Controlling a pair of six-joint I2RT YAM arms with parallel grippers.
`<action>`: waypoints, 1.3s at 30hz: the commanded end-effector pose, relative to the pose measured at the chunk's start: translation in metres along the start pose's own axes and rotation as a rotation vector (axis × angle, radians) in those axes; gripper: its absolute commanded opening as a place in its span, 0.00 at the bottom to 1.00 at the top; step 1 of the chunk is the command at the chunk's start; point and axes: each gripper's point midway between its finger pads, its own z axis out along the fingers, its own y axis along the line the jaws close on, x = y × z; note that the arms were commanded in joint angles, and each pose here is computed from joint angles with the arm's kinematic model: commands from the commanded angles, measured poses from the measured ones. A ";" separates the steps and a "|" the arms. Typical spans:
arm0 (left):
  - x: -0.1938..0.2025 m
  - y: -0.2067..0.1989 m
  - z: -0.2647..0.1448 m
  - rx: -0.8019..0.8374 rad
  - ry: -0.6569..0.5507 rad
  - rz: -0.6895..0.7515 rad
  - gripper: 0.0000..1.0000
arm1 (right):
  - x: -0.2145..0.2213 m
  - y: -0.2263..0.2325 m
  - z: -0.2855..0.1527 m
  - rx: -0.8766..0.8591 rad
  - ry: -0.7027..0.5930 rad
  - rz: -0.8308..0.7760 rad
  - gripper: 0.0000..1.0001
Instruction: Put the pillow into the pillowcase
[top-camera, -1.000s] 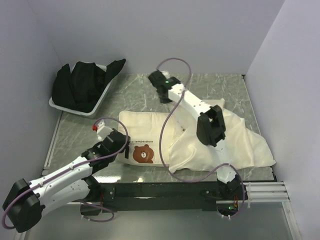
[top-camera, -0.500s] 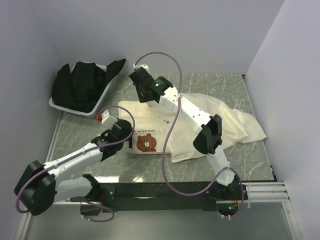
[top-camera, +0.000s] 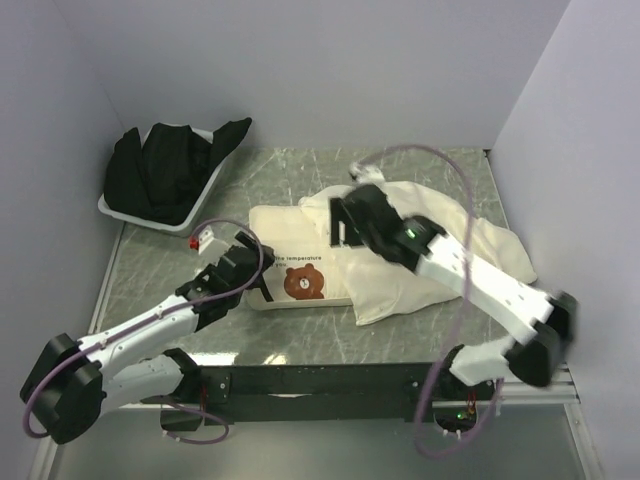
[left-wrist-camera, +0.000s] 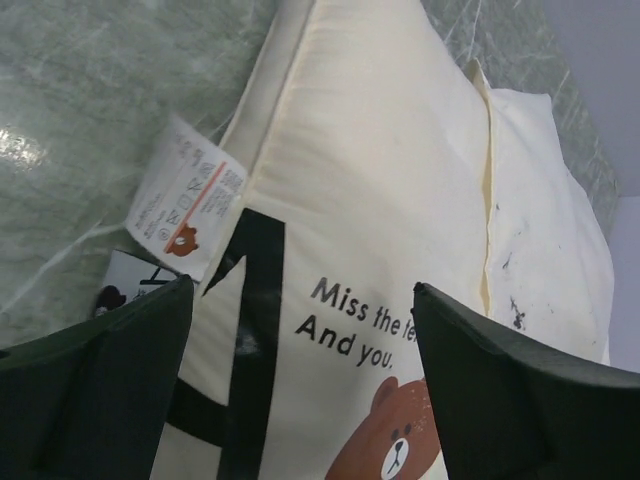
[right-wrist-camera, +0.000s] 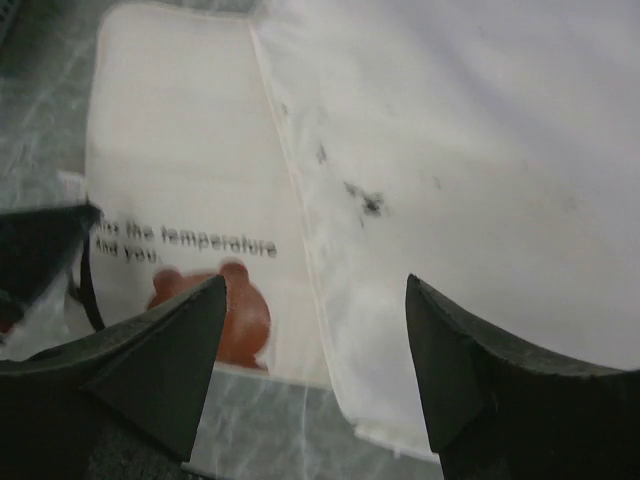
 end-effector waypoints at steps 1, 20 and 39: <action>0.005 0.028 -0.004 -0.046 0.005 0.034 0.96 | 0.052 0.000 -0.018 -0.128 -0.042 0.211 0.79; 0.071 0.015 -0.003 0.132 0.207 0.144 0.01 | 0.114 -0.046 0.077 -0.084 0.045 0.322 0.66; 0.062 -0.009 -0.012 0.089 0.151 0.018 0.01 | 0.148 -0.080 0.053 -0.020 -0.024 0.371 0.72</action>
